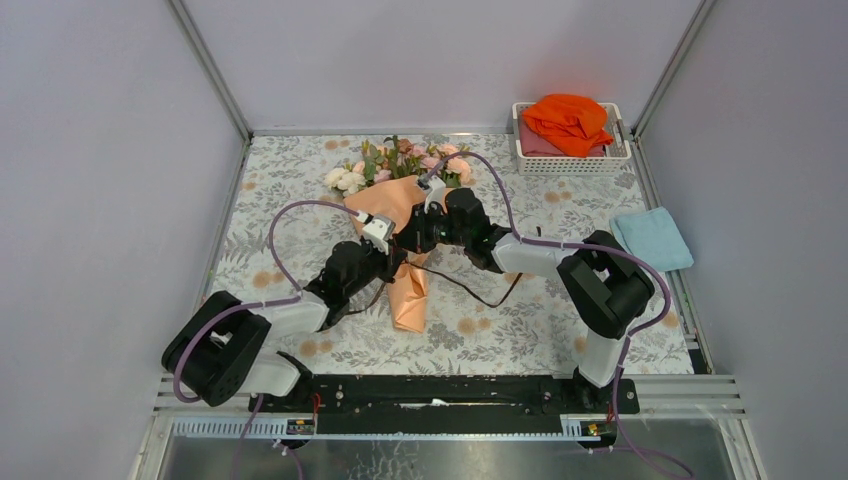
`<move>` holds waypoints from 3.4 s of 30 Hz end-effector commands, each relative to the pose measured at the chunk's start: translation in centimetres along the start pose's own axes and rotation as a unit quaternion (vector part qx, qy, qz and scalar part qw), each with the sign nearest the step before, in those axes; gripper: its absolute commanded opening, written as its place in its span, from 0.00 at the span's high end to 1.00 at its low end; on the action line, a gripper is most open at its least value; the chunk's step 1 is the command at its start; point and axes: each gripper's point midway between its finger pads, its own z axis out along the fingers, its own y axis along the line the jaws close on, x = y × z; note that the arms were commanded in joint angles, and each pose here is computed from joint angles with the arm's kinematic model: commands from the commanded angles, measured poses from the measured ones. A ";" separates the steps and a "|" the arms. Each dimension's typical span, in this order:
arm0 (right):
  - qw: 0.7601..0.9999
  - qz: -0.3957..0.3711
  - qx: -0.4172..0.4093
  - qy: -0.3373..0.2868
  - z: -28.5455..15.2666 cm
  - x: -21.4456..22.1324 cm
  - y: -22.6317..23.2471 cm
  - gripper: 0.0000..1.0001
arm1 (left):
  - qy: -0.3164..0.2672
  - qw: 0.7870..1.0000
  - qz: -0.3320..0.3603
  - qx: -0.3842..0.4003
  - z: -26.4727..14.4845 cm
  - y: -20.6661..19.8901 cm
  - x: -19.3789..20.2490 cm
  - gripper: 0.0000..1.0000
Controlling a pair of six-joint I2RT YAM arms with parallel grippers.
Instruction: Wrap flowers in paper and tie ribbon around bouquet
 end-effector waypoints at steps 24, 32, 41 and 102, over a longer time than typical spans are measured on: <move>0.844 0.146 0.503 0.118 -25.6 2.1 -23.4 0.21 | 0.000 0.998 0.056 0.027 0.2 -0.7 -0.5 1.00; 0.833 0.174 0.501 0.158 -24.5 4.0 -26.4 0.36 | 0.001 0.998 0.053 0.043 -0.6 -1.3 0.0 1.00; 0.837 0.209 0.481 0.157 -24.5 5.0 -28.1 0.64 | -0.007 0.996 0.070 0.047 -0.8 -1.4 -0.5 1.00; 0.823 -0.472 -0.305 0.082 -9.1 0.7 4.7 0.07 | -0.068 0.964 0.210 0.148 -2.7 -4.1 -1.2 1.00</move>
